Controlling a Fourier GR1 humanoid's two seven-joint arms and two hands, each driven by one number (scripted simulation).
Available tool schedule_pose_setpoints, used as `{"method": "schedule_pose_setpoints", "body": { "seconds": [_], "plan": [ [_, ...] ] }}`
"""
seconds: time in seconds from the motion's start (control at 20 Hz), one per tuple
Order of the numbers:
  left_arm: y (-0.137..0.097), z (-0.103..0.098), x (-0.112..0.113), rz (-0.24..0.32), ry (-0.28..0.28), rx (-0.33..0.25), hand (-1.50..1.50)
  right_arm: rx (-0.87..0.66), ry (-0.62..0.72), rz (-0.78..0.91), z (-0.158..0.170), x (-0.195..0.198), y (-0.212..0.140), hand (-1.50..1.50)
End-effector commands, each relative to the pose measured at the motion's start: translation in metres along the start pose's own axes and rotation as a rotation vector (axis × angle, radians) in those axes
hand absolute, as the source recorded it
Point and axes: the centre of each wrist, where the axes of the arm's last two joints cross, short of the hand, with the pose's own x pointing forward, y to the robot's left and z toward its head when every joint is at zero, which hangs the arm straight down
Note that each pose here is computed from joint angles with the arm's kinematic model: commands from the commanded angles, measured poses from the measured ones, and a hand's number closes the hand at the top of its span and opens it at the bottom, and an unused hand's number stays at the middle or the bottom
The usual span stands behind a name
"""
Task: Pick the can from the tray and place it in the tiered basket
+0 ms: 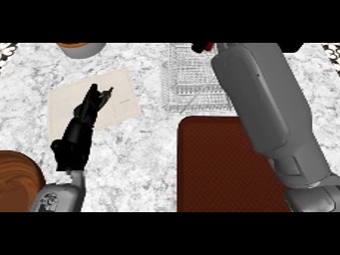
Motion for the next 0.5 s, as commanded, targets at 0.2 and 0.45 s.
{"method": "schedule_pose_setpoints", "body": {
  "seconds": [0.2, 0.45],
  "plan": [
    [-0.006, 0.0, 0.005, 0.01, 0.0, 0.024, 0.0, -0.181, 0.038, -0.364, -0.011, -0.021, -0.041, -1.5],
    [-0.01, 0.009, 0.003, 0.0, 0.021, 0.045, 0.0, -0.241, 0.194, -0.421, -0.01, -0.053, -0.077, -1.5]
  ]
}}
